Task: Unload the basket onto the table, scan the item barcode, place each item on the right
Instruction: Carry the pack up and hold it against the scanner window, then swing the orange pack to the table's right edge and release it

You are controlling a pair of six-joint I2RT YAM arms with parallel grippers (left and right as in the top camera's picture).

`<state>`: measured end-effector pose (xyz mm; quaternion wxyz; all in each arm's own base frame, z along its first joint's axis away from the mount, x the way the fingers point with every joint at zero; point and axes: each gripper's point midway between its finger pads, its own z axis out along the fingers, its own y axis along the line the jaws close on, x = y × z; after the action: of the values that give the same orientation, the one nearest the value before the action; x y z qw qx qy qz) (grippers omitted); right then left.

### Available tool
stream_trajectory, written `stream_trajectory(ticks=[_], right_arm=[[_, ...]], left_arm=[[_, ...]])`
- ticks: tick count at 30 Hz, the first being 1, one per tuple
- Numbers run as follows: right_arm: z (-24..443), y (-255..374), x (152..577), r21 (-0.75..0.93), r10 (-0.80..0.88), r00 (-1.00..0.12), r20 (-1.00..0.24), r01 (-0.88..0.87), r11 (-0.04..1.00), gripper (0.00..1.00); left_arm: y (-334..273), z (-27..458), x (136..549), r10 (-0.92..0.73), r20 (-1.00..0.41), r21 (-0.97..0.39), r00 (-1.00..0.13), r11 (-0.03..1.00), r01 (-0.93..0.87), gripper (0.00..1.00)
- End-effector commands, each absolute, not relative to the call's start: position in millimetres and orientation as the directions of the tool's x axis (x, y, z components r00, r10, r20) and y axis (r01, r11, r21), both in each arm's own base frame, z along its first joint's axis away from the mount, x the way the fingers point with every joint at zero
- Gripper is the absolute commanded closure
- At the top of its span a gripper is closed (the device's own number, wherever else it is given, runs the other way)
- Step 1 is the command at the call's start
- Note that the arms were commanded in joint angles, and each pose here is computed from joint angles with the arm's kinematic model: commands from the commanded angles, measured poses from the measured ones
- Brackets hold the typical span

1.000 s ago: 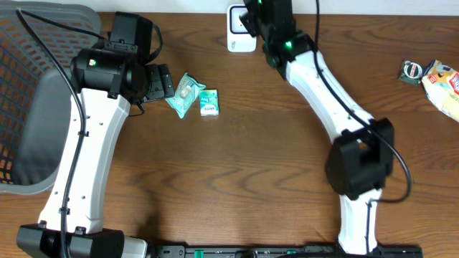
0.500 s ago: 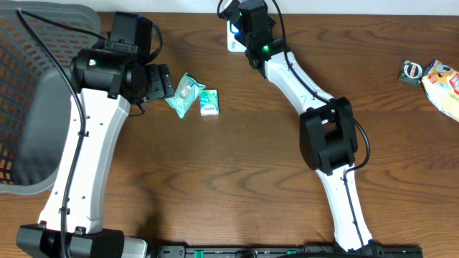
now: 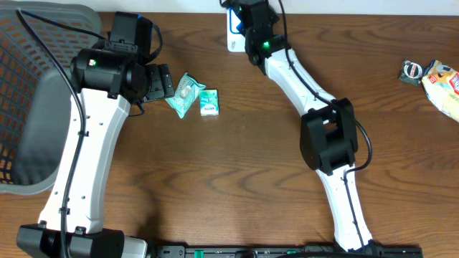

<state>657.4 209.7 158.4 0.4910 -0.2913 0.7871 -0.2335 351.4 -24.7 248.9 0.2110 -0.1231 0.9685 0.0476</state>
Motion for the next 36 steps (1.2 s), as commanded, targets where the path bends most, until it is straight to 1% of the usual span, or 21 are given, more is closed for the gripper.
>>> stream_trajectory(ticks=[1,4,7,10,14,16,19,23,24,25,26,29,31,32,36], right_arm=[[191,154,667,-0.583,-0.544,-0.432,-0.72,-0.05,0.811,0.99],[190,113,665,-0.543,-0.467,-0.521,-0.715,-0.007,0.84,0.99],[181,61,656,-0.544,-0.414,-0.629,-0.658,0.017,0.839,0.99],[163,0,637,-0.582,-0.37,-0.75,-0.548,0.024,0.813,0.99],[137,-79,598,-0.612,-0.268,-0.884,-0.384,0.026,0.791,0.99],[127,-116,578,-0.6,-0.178,-0.923,-0.341,0.067,0.797,0.99],[112,-161,551,-0.574,-0.054,-0.954,-0.294,0.13,0.809,0.99],[95,-196,526,-0.507,0.032,-0.97,-0.241,0.154,0.848,0.98],[93,-201,522,-0.492,0.05,-0.969,-0.24,0.166,0.855,0.93],[90,-207,518,-0.466,0.079,-0.966,-0.245,0.189,0.864,0.82],[88,-210,517,-0.437,0.101,-0.962,-0.252,0.206,0.875,0.66],[80,-205,518,-0.316,0.125,-0.955,-0.268,0.209,0.925,0.25],[77,-197,520,-0.251,0.127,-0.953,-0.275,0.199,0.947,0.05],[76,-192,521,-0.226,0.126,-0.952,-0.279,0.193,0.955,0.01],[74,-169,530,-0.129,0.109,-0.95,-0.294,0.153,0.98,0.01]], left_arm=[[-22,249,351,-0.228,-0.422,0.048,-0.877,0.961,-0.272,0.02],[-22,249,351,-0.228,-0.422,0.048,-0.877,0.961,-0.272,0.02],[-22,249,351,-0.228,-0.422,0.048,-0.877,0.961,-0.272,0.02],[-22,249,351,-0.228,-0.422,0.048,-0.877,0.961,-0.272,0.02],[-22,249,351,-0.228,-0.422,0.048,-0.877,0.961,-0.272,0.02],[-22,249,351,-0.228,-0.422,0.048,-0.877,0.961,-0.272,0.02],[-22,249,351,-0.228,-0.422,0.048,-0.877,0.961,-0.272,0.02],[-22,249,351,-0.228,-0.422,0.048,-0.877,0.961,-0.272,0.02],[-22,249,351,-0.228,-0.422,0.048,-0.877,0.961,-0.272,0.03],[-22,249,351,-0.228,-0.422,0.048,-0.877,0.961,-0.272,0.02],[-22,249,351,-0.228,-0.422,0.048,-0.877,0.961,-0.272,0.02],[-22,249,351,-0.228,-0.422,0.048,-0.877,0.961,-0.272,0.02],[-22,249,351,-0.228,-0.422,0.048,-0.877,0.961,-0.272,0.02],[-22,249,351,-0.228,-0.422,0.048,-0.877,0.961,-0.272,0.02],[-22,249,351,-0.228,-0.422,0.048,-0.877,0.961,-0.272,0.02]])
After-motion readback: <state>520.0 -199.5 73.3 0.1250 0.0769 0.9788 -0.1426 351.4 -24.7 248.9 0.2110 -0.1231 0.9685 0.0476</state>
